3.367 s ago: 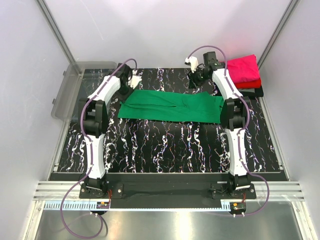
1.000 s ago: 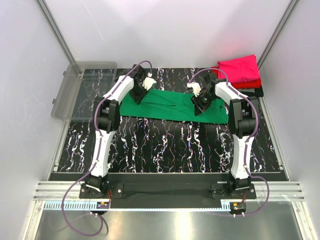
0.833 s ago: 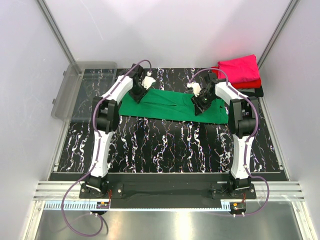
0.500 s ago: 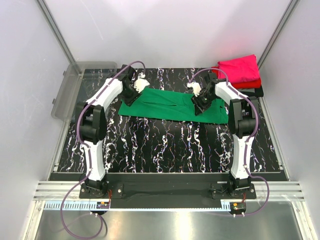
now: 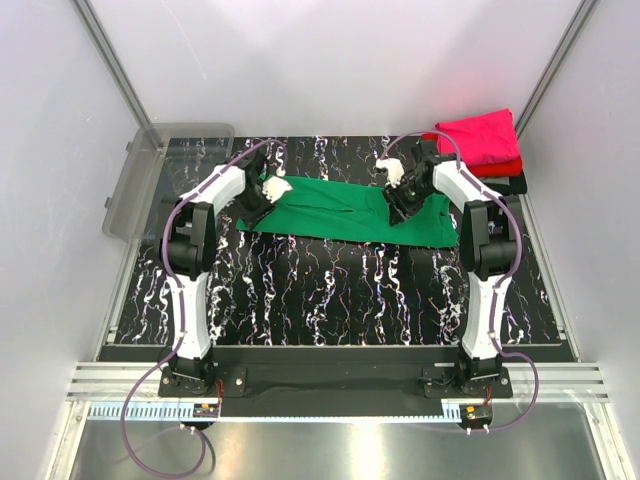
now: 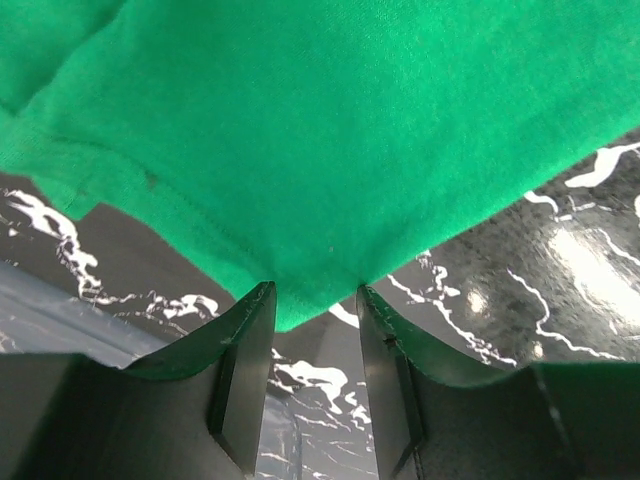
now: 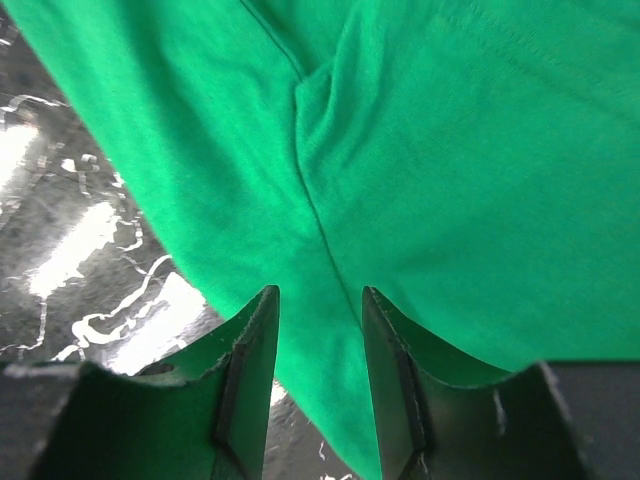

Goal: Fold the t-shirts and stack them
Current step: Fold the tshirt

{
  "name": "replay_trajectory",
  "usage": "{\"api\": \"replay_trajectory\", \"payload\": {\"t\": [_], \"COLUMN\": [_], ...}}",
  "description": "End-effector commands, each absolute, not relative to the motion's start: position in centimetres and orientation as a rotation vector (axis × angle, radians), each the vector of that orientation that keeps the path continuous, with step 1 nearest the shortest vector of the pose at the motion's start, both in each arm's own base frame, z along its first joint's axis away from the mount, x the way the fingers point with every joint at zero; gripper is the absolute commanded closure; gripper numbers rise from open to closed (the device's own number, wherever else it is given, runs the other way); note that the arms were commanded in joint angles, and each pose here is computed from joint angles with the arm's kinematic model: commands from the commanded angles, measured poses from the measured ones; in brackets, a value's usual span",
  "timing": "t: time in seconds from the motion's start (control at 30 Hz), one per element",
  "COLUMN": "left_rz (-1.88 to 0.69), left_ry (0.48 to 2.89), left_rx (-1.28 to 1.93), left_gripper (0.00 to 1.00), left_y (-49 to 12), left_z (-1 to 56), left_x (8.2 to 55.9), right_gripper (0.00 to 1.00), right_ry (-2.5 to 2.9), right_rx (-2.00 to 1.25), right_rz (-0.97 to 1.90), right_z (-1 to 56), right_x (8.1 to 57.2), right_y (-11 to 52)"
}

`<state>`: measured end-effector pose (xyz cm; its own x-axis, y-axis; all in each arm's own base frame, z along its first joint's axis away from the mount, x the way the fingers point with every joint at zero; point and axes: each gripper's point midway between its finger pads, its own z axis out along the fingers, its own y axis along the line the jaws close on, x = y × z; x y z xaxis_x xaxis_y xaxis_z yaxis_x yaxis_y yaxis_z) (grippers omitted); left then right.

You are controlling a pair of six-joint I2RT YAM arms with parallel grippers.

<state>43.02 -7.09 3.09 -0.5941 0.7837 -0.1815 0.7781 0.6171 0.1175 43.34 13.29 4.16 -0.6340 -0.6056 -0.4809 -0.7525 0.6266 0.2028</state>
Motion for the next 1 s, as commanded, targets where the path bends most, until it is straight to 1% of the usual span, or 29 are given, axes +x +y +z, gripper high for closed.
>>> {"api": "replay_trajectory", "payload": {"t": [0.0,0.07,0.17,0.2,0.23,0.27,0.33,0.43,0.47,0.57,0.63,0.7,0.73,0.83,0.87,0.97], "left_rz": [0.077,0.071,0.065,0.061,0.058,0.056,0.025,-0.011,-0.013,-0.115,-0.219,-0.280,-0.295,-0.438,-0.514,-0.620], "left_ry": [2.602,2.612,2.625,2.636,2.645,2.651,2.668,2.666,2.644,2.669,2.694,2.720,2.712,2.748,2.736,2.704], "left_rx": [1.311,1.314,1.313,1.315,1.317,1.315,1.323,1.342,1.343,1.459,1.531,1.605,1.617,1.666,1.682,1.741], "left_gripper": [0.57,0.58,0.73,0.86,0.94,0.99,1.00,1.00,1.00,1.00,1.00,1.00,1.00,1.00,1.00,1.00], "left_y": [-6.8,-6.8,-6.8,-6.8,-6.7,-6.7,-6.8,-7.0,-7.1,-8.0,-8.6,-8.9,-9.1,-10.1,-10.9,-12.1], "left_z": [2.6,2.2,1.8,1.5,1.2,1.2,0.8,1.5,2.6,3.6,3.6,4.0,4.6,5.5,6.6,8.1], "left_x": [43.8,43.6,43.4,43.1,42.8,42.6,41.4,39.3,38.8,34.4,31.2,28.0,27.2,23.1,21.5,17.9], "right_gripper": [0.54,0.54,0.53,0.54,0.53,0.53,0.53,0.54,0.53,0.54,0.53,0.53,0.54,0.53,0.53,0.53], "right_ry": [2.357,2.356,2.348,2.355,2.354,2.356,2.354,2.355,2.364,2.388,2.423,2.447,2.463,2.502,2.531,2.551], "right_rx": [-1.048,-1.044,-1.042,-1.043,-1.041,-1.037,-1.028,-1.012,-1.004,-0.964,-0.964,-0.959,-0.942,-0.845,-0.791,-0.734], "right_rz": [0.543,0.547,0.543,0.547,0.544,0.545,0.545,0.526,0.503,0.469,0.468,0.455,0.454,0.457,0.459,0.459], "right_z": [9.4,9.5,10.1,9.9,10.0,10.0,10.5,11.2,11.3,11.6,10.4,9.8,9.5,9.7,9.4,9.1], "right_x": [44.7,44.5,44.2,43.9,43.9,43.8,43.6,43.2,43.1,42.3,41.1,40.6,40.5,40.9,41.1,42.0], "right_y": [14.1,14.1,14.0,14.0,14.0,14.0,14.0,13.7,13.4,12.8,12.4,12.0,11.7,11.3,11.3,11.5]}}
